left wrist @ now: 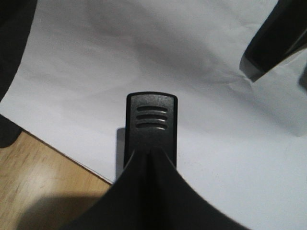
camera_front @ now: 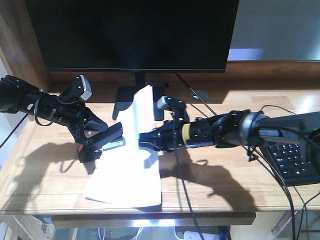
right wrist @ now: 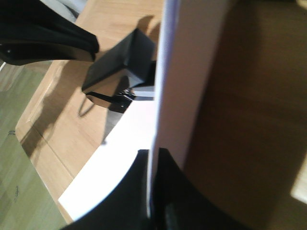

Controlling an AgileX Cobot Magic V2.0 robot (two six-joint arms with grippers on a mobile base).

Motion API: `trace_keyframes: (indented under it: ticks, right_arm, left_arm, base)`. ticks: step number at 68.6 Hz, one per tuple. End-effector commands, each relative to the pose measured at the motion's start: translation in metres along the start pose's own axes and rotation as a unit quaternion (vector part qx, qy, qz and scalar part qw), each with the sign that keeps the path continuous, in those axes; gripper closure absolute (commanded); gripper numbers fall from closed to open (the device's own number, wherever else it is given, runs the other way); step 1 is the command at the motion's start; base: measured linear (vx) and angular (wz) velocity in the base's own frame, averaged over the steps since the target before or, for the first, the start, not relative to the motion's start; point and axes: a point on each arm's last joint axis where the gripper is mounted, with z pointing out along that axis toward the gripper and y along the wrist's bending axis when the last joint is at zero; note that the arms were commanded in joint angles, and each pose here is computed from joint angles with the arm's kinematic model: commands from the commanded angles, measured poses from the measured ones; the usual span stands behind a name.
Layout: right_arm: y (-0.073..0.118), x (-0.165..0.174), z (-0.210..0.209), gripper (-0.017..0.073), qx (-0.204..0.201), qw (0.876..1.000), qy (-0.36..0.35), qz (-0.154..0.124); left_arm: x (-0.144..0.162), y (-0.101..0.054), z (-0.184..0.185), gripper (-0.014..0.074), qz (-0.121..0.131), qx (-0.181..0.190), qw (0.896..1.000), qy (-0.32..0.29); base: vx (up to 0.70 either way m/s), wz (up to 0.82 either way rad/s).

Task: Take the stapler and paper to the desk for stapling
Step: 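Lay the paper flat on the desk beneath the stapler with the right gripper, then open the right gripper and withdraw it away from the paper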

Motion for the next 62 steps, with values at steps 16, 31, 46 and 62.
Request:
trace_keyframes:
  ticks: [16,31,46,62]
  right_arm:
    - [0.017,-0.025,0.000,0.0508,-0.001,1.000,-0.028,-0.009]
    - [0.010,-0.025,0.000,0.0338,0.041,0.999,-0.032,-0.002]
    - [0.005,-0.027,-0.001,0.0148,0.066,0.997,-0.043,-0.002]
    - [0.004,-0.032,-0.002,0.0046,0.083,0.995,-0.052,-0.035]
  left_arm:
    - [-0.032,-0.005,-0.020,0.0600,0.018,-0.014,0.999,-0.039]
    - [-0.032,-0.005,-0.020,0.0600,0.018,-0.014,0.999,-0.039]
    - [-0.032,-0.005,-0.020,0.0600,0.018,-0.014,0.999,-0.039]
    - [-0.032,-0.005,-0.020,0.0600,0.018,-0.014,0.999,-0.039]
  base:
    - [0.00,0.00]
    - [0.00,0.00]
    - [0.00,0.00]
    - [0.00,0.00]
